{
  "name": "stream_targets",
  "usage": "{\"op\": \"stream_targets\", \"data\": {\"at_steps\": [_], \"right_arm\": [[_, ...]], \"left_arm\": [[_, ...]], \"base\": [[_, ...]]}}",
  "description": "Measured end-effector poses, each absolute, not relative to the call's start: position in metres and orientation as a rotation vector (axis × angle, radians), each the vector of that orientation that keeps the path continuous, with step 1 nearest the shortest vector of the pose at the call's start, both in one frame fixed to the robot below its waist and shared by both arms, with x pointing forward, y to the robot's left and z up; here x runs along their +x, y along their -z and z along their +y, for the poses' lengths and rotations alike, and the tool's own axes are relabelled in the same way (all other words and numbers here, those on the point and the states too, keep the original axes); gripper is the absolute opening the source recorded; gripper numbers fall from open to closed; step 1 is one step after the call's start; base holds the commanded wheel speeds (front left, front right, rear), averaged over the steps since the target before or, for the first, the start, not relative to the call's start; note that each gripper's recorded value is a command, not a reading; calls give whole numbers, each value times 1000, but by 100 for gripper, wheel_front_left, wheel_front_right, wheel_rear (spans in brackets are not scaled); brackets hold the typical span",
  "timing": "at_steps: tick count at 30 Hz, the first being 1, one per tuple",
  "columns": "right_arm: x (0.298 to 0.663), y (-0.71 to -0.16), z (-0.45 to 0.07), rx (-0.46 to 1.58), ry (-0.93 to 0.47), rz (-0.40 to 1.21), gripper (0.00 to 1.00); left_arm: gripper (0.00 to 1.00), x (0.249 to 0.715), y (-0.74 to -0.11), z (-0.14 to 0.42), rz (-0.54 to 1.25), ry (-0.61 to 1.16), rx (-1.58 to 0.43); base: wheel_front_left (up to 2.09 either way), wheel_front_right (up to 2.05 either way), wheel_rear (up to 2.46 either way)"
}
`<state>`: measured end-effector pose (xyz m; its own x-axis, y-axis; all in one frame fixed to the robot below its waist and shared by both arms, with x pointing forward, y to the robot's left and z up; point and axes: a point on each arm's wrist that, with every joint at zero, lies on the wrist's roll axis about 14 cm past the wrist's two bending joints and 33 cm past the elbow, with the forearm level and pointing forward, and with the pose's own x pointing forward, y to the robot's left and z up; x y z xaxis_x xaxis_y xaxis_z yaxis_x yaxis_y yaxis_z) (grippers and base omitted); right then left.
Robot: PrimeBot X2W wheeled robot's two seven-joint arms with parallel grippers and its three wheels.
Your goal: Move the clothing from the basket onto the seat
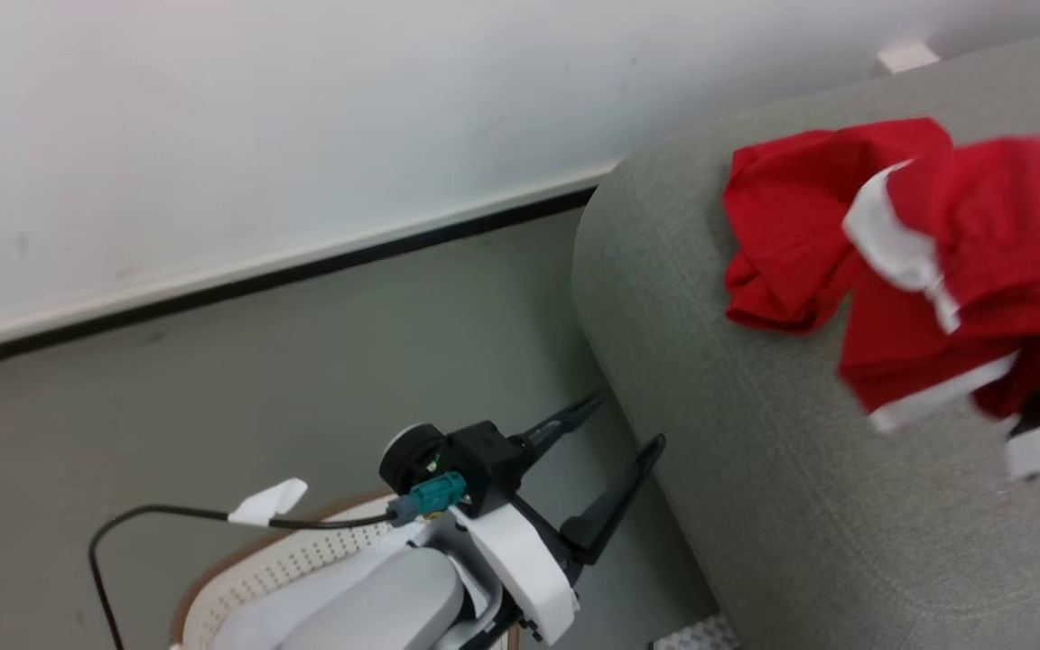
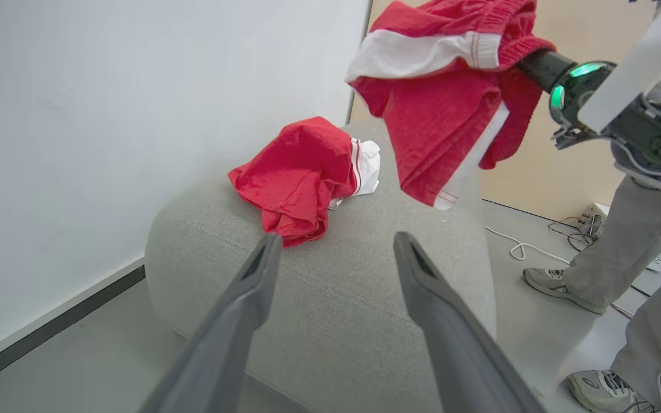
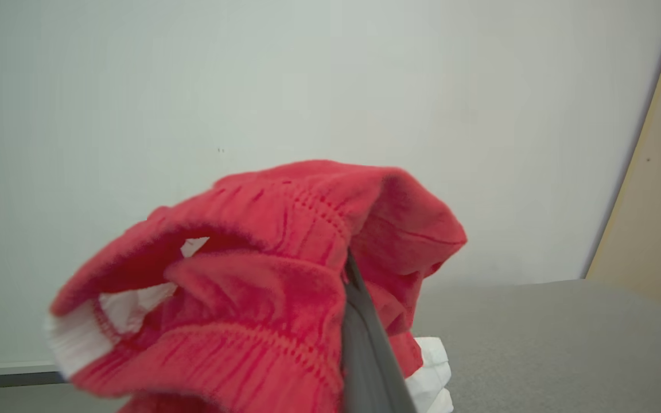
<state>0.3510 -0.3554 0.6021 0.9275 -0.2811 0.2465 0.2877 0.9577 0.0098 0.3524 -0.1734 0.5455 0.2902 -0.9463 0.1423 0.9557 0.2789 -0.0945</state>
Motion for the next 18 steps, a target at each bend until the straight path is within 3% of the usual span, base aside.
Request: {"op": "stream_targets", "data": {"at_steps": [11, 18], "right_arm": [[406, -623, -438, -208, 429, -132, 0], [452, -570, -464, -270, 474, 71, 0]], "left_arm": [[100, 410, -493, -146, 35, 1214, -186], [100, 446, -439, -119, 130, 1148, -195]], "base": [[0, 0, 0], [0, 0, 0]]}}
